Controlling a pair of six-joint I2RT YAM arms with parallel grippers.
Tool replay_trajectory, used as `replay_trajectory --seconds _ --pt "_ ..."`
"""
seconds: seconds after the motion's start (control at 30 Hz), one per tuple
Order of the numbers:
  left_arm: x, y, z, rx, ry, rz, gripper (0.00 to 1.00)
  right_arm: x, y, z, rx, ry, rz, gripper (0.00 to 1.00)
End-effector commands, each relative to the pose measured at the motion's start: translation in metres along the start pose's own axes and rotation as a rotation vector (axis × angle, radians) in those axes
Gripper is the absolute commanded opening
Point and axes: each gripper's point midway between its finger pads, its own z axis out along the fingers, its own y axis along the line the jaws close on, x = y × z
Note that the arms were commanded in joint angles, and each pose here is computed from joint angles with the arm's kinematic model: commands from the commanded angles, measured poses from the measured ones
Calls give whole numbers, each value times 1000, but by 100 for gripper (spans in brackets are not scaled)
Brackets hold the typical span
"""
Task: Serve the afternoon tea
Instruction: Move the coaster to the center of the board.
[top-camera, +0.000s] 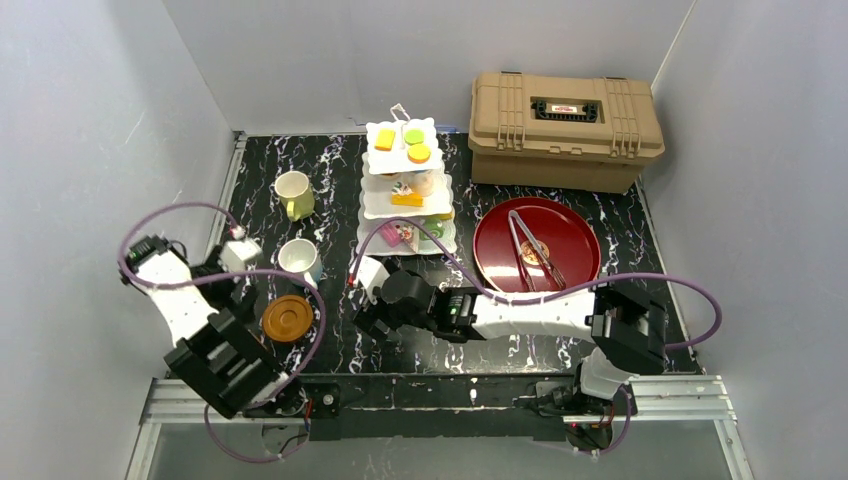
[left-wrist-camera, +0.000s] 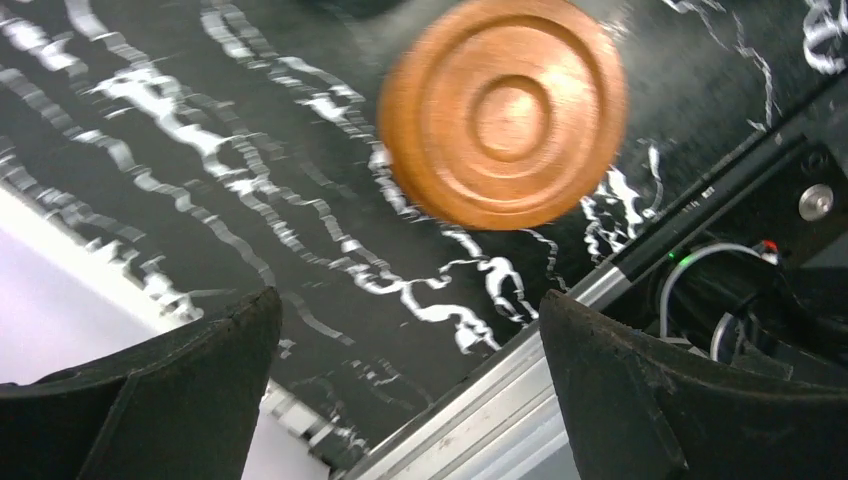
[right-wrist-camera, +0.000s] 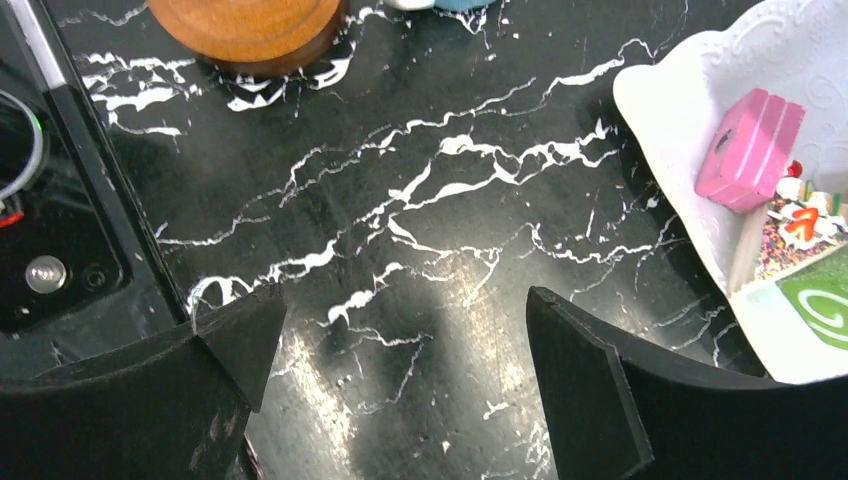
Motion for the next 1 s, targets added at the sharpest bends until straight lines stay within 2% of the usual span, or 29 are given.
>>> replay_trajectory --seconds 0.0,0.1,0.3,0.43,0.7,0.83,0.97 --pt "12 -28 26 41 -21 279 99 -32 4 -3 -13 -164 70 98" --pt "24 -39 48 82 -30 319 99 -23 4 -2 -12 -153 82 98" --pt "65 -38 82 111 87 521 95 -16 -7 -6 9 -158 121 98" --pt "69 -38 95 95 89 650 94 -16 -22 -12 34 -172 159 98" --pt "43 -66 118 96 -42 640 91 -6 -39 -16 55 -177 222 98" --pt "40 -82 126 142 -60 623 78 2 -42 -18 64 -166 235 98" --pt "38 -90 128 179 -62 603 74 9 -47 -22 75 -161 249 98"
